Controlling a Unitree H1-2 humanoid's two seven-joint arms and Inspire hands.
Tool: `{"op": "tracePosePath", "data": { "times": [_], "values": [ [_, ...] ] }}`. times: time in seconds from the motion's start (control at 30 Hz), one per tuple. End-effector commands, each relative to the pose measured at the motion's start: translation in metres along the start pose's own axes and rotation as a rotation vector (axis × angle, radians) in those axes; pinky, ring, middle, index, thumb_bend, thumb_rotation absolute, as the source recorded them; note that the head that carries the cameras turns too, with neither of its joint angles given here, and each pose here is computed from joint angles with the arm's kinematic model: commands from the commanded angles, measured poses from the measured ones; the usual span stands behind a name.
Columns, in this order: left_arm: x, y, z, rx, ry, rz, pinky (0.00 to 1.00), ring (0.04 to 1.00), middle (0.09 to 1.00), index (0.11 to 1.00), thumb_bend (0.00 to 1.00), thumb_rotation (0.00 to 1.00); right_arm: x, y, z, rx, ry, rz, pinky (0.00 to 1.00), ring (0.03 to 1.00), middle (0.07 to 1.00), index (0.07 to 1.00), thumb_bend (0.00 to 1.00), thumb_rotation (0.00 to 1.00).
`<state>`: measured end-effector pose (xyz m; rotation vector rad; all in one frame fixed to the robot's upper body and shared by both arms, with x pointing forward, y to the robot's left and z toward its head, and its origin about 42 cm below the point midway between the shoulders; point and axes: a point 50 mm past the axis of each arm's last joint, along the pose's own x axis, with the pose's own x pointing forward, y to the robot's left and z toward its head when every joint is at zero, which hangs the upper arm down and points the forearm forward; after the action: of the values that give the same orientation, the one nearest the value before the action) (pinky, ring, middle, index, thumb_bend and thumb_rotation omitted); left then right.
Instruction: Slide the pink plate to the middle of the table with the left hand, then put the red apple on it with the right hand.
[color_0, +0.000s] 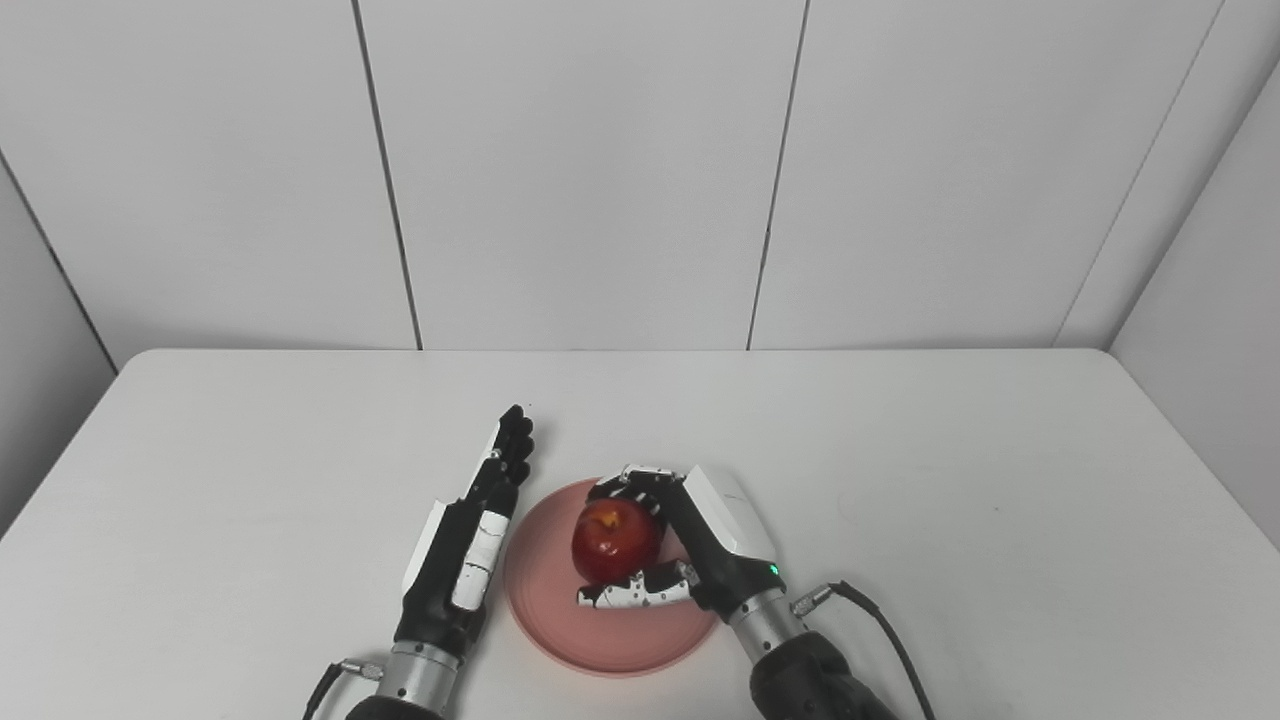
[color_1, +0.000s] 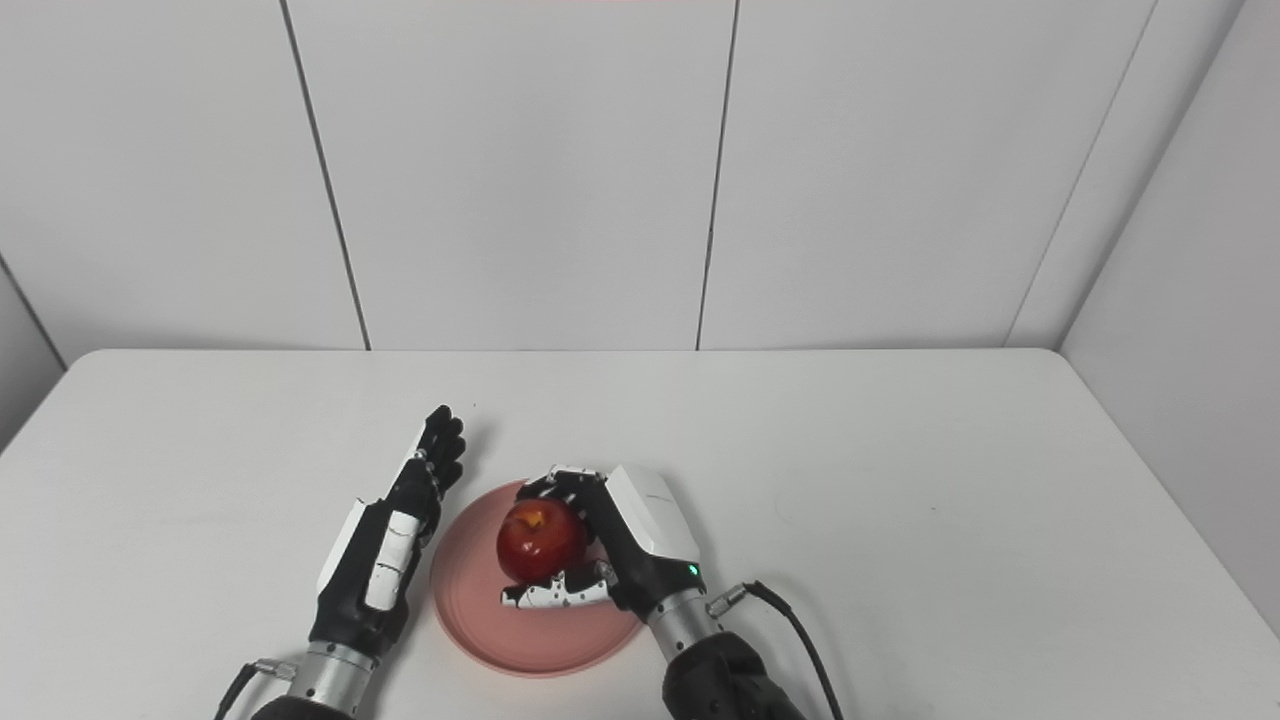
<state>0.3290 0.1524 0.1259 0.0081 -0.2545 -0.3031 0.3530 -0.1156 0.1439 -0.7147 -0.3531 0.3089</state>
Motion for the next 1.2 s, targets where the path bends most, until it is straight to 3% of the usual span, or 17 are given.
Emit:
{"op": "tracePosePath", "data": {
  "times": [0.0,0.27,0.3,0.4,0.43,0.47,0.63,0.97,1.17],
  "values": [
    [-0.011,-0.007,-0.012,-0.021,0.036,0.010,1.00,1.000,1.000,1.000,0.86,1.00,0.002,-0.002,0.004,-0.010,-0.051,-0.005,0.36,0.396,0.490,0.546,0.51,0.00],
    [-0.009,-0.007,-0.011,-0.020,0.033,0.007,1.00,1.000,1.000,1.000,0.86,1.00,-0.003,-0.003,0.005,-0.009,-0.052,-0.016,0.41,0.414,0.489,0.555,0.51,0.00],
    [-0.009,-0.007,-0.011,-0.019,0.032,0.006,1.00,1.000,1.000,1.000,0.86,1.00,-0.003,-0.004,0.005,-0.006,-0.052,-0.016,0.43,0.489,0.474,0.541,0.52,0.00],
    [-0.008,-0.006,-0.012,-0.016,0.036,-0.001,1.00,1.000,1.000,1.000,0.86,1.00,-0.005,-0.005,0.006,-0.008,-0.054,-0.007,0.51,0.582,0.620,0.505,0.51,0.12],
    [-0.008,-0.006,-0.012,-0.014,0.038,-0.002,1.00,1.000,1.000,1.000,0.86,1.00,-0.005,-0.006,0.007,-0.010,-0.056,-0.005,0.55,0.626,0.672,0.636,0.59,0.22],
    [-0.008,-0.006,-0.012,-0.011,0.040,-0.002,1.00,1.000,1.000,1.000,0.87,1.00,-0.006,-0.006,0.007,-0.016,-0.063,-0.002,0.57,0.642,0.690,0.680,0.62,0.26],
    [-0.008,-0.007,-0.011,-0.015,0.042,0.001,1.00,1.000,1.000,1.000,0.87,1.00,-0.007,-0.009,0.009,-0.030,-0.089,0.001,0.65,0.720,0.763,0.776,0.66,0.46],
    [-0.009,-0.008,-0.012,-0.020,0.034,-0.007,1.00,1.000,1.000,1.000,0.84,1.00,-0.010,-0.010,0.009,-0.020,-0.120,0.015,0.67,0.743,0.787,0.807,0.68,0.58],
    [-0.009,-0.009,-0.012,-0.022,0.034,-0.004,1.00,1.000,1.000,1.000,0.84,1.00,-0.011,-0.011,0.010,-0.009,-0.122,0.013,0.73,0.808,0.853,0.862,0.71,0.64]
  ]
}}
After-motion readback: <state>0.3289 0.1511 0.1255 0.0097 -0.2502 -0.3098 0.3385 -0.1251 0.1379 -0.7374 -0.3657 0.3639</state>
